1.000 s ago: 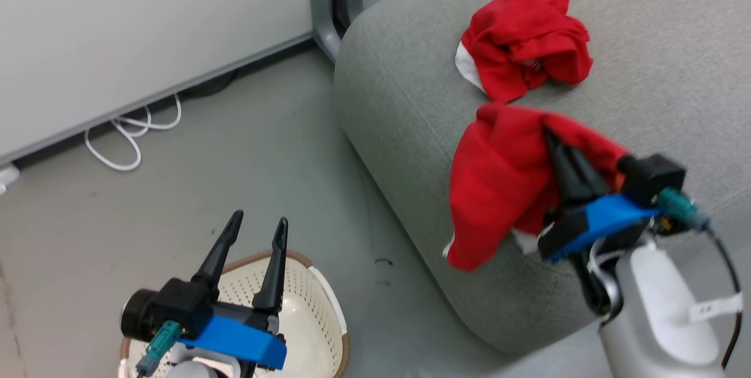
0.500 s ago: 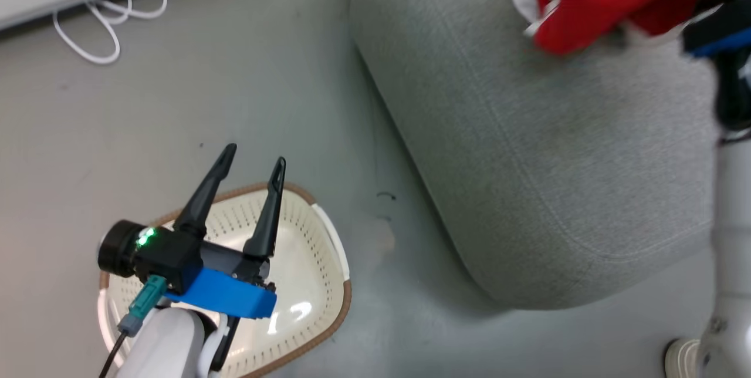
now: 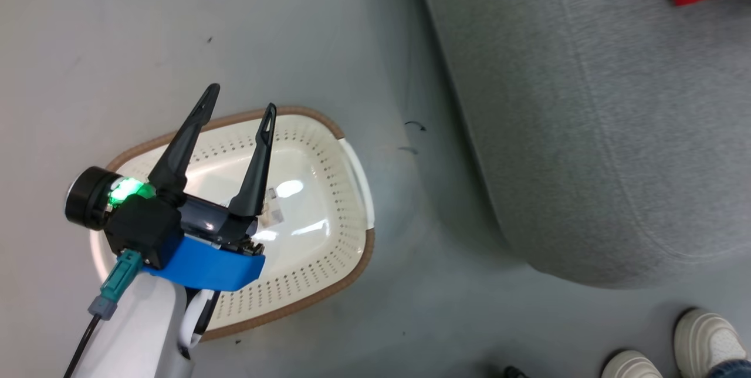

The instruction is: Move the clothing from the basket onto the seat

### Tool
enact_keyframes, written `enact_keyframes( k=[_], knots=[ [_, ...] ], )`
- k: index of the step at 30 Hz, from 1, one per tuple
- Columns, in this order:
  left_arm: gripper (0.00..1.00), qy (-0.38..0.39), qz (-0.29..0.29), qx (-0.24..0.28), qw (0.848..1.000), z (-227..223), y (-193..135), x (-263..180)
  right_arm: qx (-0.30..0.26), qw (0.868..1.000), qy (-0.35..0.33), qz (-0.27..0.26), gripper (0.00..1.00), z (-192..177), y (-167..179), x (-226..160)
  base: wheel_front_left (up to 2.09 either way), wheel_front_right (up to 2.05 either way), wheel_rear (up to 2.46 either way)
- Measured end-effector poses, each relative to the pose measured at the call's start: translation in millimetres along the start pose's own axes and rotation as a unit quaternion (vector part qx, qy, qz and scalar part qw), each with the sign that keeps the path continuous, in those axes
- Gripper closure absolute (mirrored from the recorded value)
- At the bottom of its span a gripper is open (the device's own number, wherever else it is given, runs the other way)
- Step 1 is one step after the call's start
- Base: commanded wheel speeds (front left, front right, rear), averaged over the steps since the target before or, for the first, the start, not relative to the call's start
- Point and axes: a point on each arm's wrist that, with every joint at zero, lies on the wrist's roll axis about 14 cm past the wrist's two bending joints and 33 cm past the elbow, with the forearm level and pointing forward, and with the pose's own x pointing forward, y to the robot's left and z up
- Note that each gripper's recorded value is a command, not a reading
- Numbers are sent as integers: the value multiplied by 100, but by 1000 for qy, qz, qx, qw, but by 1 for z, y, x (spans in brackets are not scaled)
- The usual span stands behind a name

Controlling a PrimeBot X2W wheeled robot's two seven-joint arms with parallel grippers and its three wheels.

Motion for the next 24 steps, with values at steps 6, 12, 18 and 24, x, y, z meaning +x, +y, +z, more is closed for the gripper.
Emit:
enact_keyframes(
  k=[6, 12, 18, 24],
  knots=[
    [0, 9, 20, 0, 1000, -10, 16, -7, 6, 996, 93, -11, 100, -88, 7, -13, 0, 0, 0],
    [0, 19, 30, 1, 999, -17, 24, -13, 9, 987, 157, -17, 98, -145, 13, -34, 0, 0, 0],
    [0, 15, 31, 3, 999, -13, 23, -13, 8, 984, 178, -9, 0, -157, 20, -45, 0, 0, 0],
    [0, 0, 25, 2, 1000, 0, 15, -7, 2, 985, 175, -4, 0, -149, 19, -48, 0, 0, 0]
  ],
)
